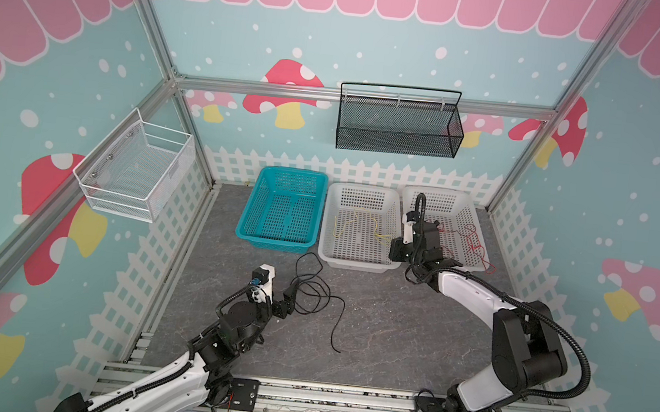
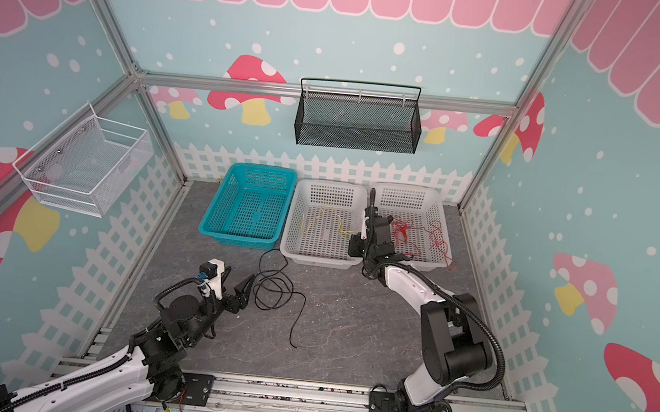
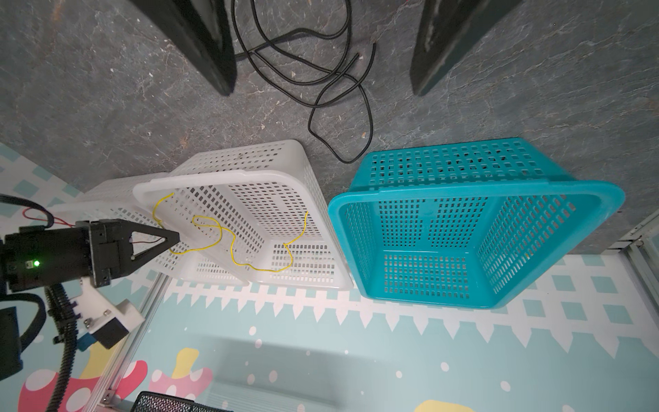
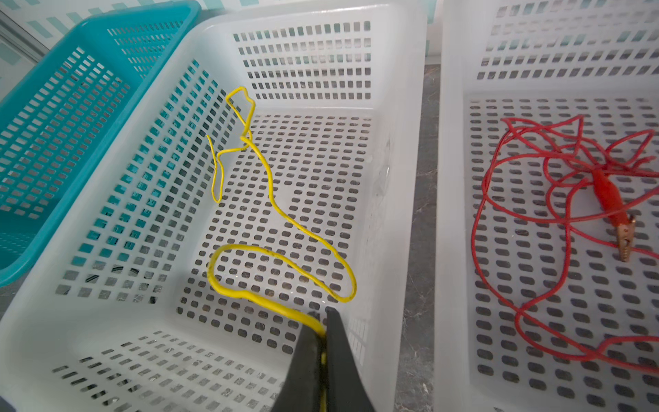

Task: Untangle the cables
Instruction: 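Lower the yellow wire into the nearer white basket and open the right gripper, then move the right gripper toward the black wire on the table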

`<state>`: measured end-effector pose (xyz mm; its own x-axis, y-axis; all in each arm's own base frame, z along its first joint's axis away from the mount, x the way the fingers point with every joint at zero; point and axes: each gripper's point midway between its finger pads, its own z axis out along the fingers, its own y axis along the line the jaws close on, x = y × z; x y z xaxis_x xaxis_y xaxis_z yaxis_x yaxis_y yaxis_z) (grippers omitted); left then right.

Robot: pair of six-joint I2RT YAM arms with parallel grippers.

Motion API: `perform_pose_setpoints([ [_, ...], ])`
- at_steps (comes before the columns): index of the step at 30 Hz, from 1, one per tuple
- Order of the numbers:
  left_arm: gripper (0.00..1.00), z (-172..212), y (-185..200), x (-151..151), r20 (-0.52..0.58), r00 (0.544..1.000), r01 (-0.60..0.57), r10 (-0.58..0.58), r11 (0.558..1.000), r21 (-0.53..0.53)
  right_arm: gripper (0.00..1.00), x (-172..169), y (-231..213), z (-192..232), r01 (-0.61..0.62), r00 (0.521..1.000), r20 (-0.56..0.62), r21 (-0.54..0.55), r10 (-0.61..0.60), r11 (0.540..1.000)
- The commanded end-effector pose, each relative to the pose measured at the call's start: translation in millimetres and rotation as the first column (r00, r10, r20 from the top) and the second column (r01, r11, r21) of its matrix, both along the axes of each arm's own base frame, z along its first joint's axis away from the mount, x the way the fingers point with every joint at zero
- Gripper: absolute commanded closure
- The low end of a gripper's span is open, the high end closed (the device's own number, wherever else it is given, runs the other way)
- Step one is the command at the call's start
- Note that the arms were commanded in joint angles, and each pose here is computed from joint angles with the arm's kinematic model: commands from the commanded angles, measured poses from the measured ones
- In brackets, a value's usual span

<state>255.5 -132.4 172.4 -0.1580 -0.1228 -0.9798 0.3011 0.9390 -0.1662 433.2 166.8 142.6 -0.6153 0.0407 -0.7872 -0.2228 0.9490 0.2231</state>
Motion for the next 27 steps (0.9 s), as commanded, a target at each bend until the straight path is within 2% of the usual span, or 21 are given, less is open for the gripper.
perform_pose_setpoints([
  [1, 0.23, -8, 5, 0, -0.022, 0.999, -0.023, 0.023, 1.0, 0.006, 0.92, -5, 5, -13, -0.024, 0.999, -0.031, 0.018, 0.025, 1.0],
  [7, 0.23, -8, 6, -1, -0.022, 0.999, -0.027, 0.027, 1.0, 0.0, 0.86, -9, 0, -9, -0.017, 1.0, -0.015, 0.003, 0.017, 1.0],
  [13, 0.23, -7, 8, -2, -0.017, 0.999, -0.031, 0.031, 1.0, 0.0, 0.59, -10, -4, 7, -0.013, 0.999, 0.033, -0.016, 0.014, 1.0],
  [17, 0.23, -7, 8, -1, -0.019, 0.999, -0.033, 0.033, 0.999, -0.003, 0.36, -13, -4, 22, -0.035, 0.996, 0.078, -0.028, 0.037, 0.999],
  [21, 0.23, -9, 7, 0, -0.042, 0.999, -0.032, 0.033, 0.999, 0.01, 0.3, -22, -7, 33, -0.051, 0.991, 0.122, -0.044, 0.056, 0.998],
  [27, 0.23, -14, 0, 0, -0.063, 0.998, 0.006, -0.004, 1.0, 0.028, 0.29, -43, -5, 49, -0.109, 0.976, 0.184, -0.033, 0.113, 0.993],
])
